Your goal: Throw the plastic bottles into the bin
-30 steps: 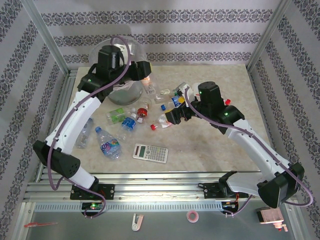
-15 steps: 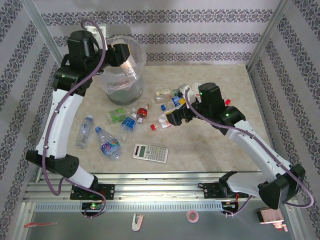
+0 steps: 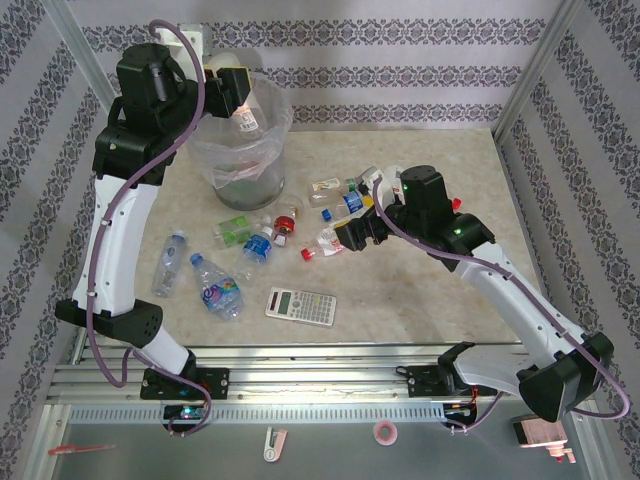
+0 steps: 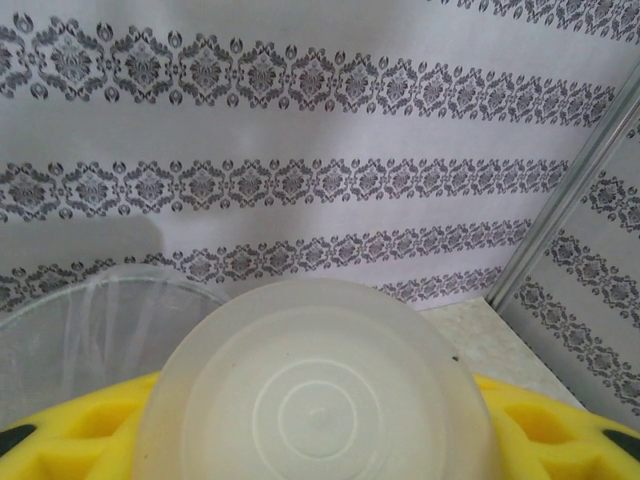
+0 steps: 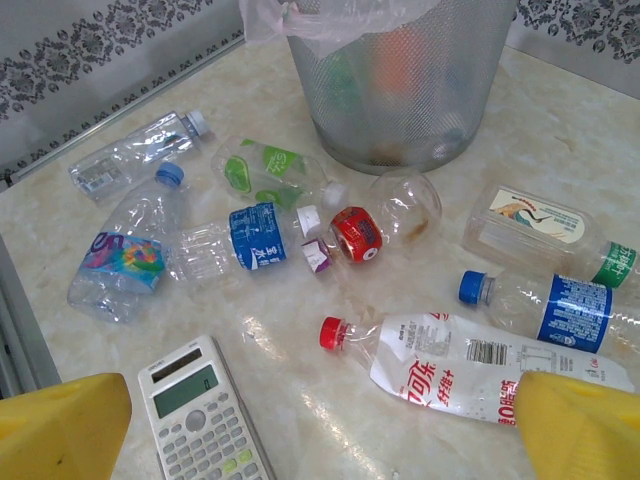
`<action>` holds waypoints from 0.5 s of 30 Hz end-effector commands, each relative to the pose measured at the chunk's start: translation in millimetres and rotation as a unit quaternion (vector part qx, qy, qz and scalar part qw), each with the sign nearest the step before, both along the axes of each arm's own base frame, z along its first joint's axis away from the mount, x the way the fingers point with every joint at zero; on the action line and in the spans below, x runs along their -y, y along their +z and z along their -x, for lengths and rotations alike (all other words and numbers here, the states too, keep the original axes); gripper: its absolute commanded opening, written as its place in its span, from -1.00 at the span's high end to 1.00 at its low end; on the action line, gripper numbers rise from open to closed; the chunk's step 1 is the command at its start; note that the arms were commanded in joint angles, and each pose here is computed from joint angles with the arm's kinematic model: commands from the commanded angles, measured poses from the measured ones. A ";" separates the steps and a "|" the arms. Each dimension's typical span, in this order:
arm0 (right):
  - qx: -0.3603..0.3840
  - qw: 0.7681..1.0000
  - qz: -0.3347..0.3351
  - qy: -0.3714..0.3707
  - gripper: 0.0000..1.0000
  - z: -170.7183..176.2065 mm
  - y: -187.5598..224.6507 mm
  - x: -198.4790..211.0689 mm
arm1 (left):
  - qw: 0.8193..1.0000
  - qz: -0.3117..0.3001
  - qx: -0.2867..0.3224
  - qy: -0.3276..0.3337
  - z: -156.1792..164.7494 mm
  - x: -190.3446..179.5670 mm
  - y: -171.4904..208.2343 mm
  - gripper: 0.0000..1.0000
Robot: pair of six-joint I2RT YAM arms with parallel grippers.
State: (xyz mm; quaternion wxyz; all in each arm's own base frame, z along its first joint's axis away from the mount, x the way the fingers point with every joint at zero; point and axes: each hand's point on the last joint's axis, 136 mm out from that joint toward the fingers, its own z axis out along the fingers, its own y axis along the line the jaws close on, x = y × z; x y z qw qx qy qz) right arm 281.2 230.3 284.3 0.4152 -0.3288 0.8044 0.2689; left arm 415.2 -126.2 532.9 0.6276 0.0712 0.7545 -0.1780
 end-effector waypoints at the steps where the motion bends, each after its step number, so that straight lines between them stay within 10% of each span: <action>1: 0.010 1.000 0.011 -0.009 -0.95 -1.4 -1.7 7.0 | 0.996 -0.009 0.089 0.020 13.9 -13.6 44.4 0.88; 15: 0.021 1.000 0.014 -0.008 -0.95 -5.6 -1.0 7.2 | 0.954 -0.017 0.298 0.027 68.2 -24.7 107.3 0.88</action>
